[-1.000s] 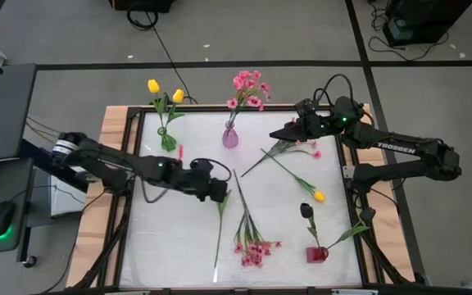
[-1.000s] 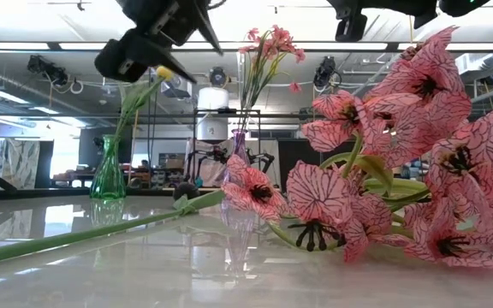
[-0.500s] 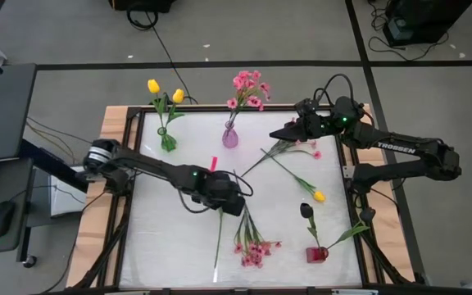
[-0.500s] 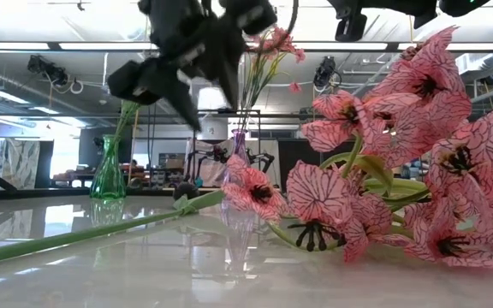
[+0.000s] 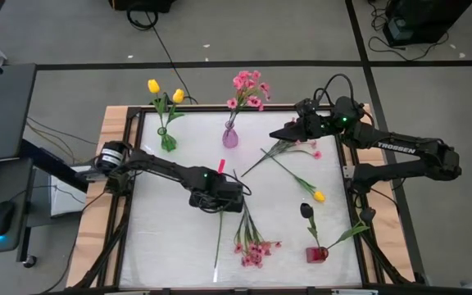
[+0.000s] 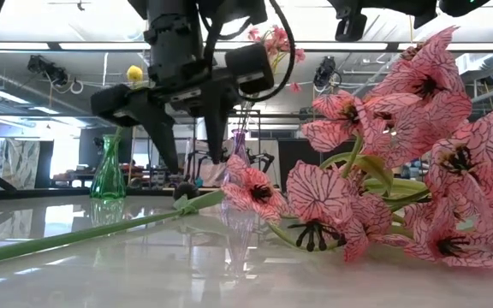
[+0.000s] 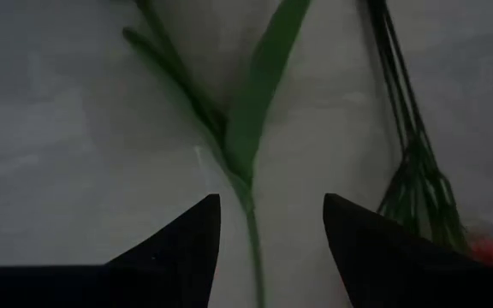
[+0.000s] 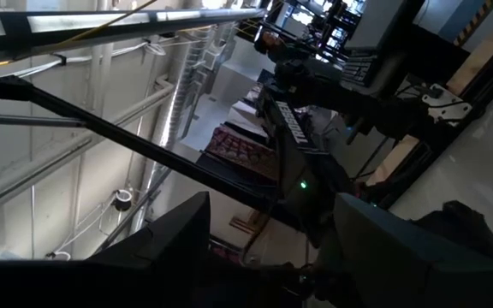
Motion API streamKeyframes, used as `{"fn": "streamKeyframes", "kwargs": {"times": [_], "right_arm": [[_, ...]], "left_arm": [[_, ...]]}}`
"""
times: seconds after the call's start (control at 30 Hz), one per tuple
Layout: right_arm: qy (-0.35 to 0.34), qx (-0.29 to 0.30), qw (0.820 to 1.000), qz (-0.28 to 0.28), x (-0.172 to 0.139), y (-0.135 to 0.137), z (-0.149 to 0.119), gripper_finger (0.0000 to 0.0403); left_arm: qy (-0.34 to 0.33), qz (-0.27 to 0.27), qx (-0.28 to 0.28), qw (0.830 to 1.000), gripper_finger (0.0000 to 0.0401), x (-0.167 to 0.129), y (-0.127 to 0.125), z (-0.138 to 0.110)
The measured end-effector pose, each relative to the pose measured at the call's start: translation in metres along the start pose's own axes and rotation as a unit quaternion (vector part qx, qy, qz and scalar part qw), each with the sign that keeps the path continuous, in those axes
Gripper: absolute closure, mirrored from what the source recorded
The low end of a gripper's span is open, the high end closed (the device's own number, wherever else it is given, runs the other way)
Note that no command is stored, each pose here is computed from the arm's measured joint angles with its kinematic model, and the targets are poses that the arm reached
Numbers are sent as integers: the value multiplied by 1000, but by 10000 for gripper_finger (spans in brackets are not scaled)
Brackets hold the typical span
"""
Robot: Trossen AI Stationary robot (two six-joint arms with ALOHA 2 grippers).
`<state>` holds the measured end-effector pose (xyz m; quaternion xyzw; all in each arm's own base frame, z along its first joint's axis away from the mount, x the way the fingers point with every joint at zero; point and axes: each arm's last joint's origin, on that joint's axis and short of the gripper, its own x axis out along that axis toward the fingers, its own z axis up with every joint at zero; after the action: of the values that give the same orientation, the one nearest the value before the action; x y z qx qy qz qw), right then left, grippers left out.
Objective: Sort flowers into vase by color
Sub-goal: Put the black flower into the red vase
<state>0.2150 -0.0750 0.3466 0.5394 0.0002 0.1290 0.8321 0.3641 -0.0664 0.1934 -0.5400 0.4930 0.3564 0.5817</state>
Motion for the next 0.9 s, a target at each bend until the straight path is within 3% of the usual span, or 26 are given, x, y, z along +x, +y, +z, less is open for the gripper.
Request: {"fn": "streamKeyframes", "kwargs": {"times": [0.37,0.9], "right_arm": [[1,1,1000,-1,0,0,0,145],[0,1,1000,0,0,0,0,145]], "left_arm": [[10,28,-52,998,188,22,1,2],[0,44,-75,996,188,31,3,8]]}}
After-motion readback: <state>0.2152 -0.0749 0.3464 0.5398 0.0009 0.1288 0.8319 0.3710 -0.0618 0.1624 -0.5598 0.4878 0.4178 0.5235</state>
